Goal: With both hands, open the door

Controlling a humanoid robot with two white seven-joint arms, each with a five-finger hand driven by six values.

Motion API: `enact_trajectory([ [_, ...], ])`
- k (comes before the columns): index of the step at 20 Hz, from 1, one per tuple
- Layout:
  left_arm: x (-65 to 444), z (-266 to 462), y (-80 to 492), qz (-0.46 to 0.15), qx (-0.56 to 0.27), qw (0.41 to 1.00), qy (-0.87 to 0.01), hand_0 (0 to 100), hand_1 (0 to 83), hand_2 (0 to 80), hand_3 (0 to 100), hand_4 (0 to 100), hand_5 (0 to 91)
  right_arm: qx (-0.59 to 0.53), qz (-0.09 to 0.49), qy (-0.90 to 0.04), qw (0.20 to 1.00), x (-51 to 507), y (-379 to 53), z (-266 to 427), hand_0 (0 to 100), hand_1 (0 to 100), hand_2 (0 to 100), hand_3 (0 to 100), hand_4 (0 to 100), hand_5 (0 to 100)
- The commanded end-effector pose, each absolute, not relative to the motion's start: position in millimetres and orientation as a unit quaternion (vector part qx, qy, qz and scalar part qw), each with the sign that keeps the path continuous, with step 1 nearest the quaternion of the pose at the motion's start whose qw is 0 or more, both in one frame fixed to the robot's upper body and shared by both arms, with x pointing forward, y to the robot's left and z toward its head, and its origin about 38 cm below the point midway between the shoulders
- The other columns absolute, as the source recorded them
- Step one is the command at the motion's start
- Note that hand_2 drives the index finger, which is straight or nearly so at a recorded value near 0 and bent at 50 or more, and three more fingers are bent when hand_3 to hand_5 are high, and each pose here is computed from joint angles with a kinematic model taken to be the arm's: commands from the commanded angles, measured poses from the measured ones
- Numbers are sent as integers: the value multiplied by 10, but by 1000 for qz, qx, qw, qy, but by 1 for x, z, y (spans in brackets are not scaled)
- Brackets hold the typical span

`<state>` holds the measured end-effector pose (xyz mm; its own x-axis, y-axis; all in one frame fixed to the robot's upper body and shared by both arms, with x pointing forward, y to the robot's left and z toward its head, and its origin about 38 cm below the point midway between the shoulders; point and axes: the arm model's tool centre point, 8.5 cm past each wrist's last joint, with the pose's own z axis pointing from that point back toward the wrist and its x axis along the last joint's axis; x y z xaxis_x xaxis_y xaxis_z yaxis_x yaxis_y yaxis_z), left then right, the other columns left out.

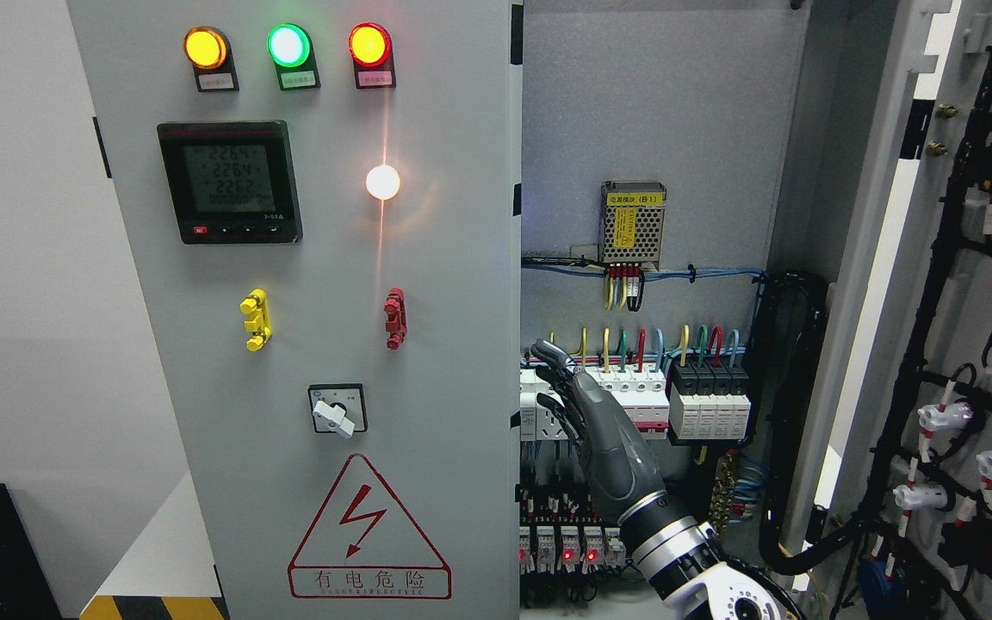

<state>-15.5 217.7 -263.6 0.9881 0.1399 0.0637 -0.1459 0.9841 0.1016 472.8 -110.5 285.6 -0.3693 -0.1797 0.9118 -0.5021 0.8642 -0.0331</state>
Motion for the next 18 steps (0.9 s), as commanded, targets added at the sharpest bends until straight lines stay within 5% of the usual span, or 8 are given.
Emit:
enact_trajectory([
  [1, -13, -264, 217, 56, 52, 997, -33, 0, 0, 0, 0, 0, 0, 225, 143, -798, 540, 484, -123, 283, 191, 0, 0, 0, 0, 0],
  [18, -13, -264, 217, 56, 52, 997, -33, 0, 0, 0, 0, 0, 0, 239, 160, -779, 558, 496, -122, 288, 191, 0, 0, 0, 0, 0],
])
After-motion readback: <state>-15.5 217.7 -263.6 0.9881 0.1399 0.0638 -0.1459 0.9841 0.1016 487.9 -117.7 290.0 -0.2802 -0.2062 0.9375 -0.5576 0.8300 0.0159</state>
